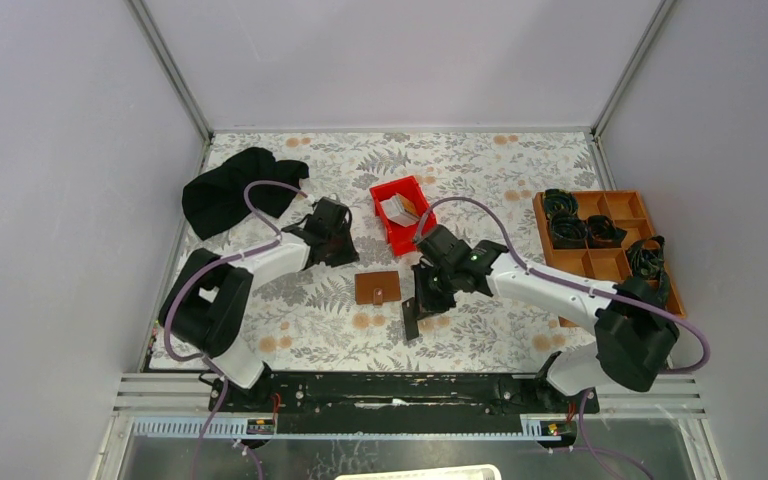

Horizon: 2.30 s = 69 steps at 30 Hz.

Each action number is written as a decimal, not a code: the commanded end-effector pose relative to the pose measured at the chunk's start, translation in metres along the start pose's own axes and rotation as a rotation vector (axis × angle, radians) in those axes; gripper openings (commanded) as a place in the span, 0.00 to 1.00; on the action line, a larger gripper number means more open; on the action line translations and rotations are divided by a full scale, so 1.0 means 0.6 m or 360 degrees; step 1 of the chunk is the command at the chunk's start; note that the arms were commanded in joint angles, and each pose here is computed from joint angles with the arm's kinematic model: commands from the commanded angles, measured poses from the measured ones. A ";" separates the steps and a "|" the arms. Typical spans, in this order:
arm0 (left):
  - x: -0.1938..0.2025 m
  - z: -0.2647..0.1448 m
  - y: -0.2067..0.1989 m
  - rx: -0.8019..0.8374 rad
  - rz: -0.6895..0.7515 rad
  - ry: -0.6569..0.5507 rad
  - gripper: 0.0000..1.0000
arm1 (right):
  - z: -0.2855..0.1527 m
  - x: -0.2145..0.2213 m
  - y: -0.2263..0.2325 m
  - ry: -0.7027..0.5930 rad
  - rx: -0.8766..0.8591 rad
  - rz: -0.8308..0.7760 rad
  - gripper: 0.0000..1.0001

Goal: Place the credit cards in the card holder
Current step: Adjust the card holder at the center of the board.

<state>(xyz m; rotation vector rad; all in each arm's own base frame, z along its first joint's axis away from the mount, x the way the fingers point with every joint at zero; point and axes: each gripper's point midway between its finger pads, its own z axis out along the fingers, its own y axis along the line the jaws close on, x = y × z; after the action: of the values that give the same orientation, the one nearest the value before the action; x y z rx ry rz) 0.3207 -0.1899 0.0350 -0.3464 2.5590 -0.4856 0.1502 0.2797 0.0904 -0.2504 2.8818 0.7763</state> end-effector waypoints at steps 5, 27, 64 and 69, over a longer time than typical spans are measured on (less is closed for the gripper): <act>0.002 0.018 0.010 -0.0168 0.0186 0.0031 0.26 | 0.016 0.012 -0.006 0.0136 0.0135 -0.0106 0.00; 0.058 0.014 0.033 -0.0300 0.0307 0.0126 0.23 | 0.080 -0.035 -0.017 0.0214 0.0312 -0.0237 0.00; 0.129 -0.032 0.086 -0.0405 0.0102 0.0231 0.20 | 0.150 -0.193 0.006 0.0142 0.0424 -0.0617 0.00; 0.131 -0.037 0.084 -0.0401 0.0089 0.0236 0.20 | 0.164 -0.217 0.006 0.0127 0.0428 -0.0627 0.00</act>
<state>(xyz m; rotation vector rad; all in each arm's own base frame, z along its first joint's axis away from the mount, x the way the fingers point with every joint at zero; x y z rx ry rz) 0.2624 -0.1730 0.0112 -0.3244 2.6825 -0.2310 0.2662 0.3410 0.0452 -0.7511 2.8788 0.3464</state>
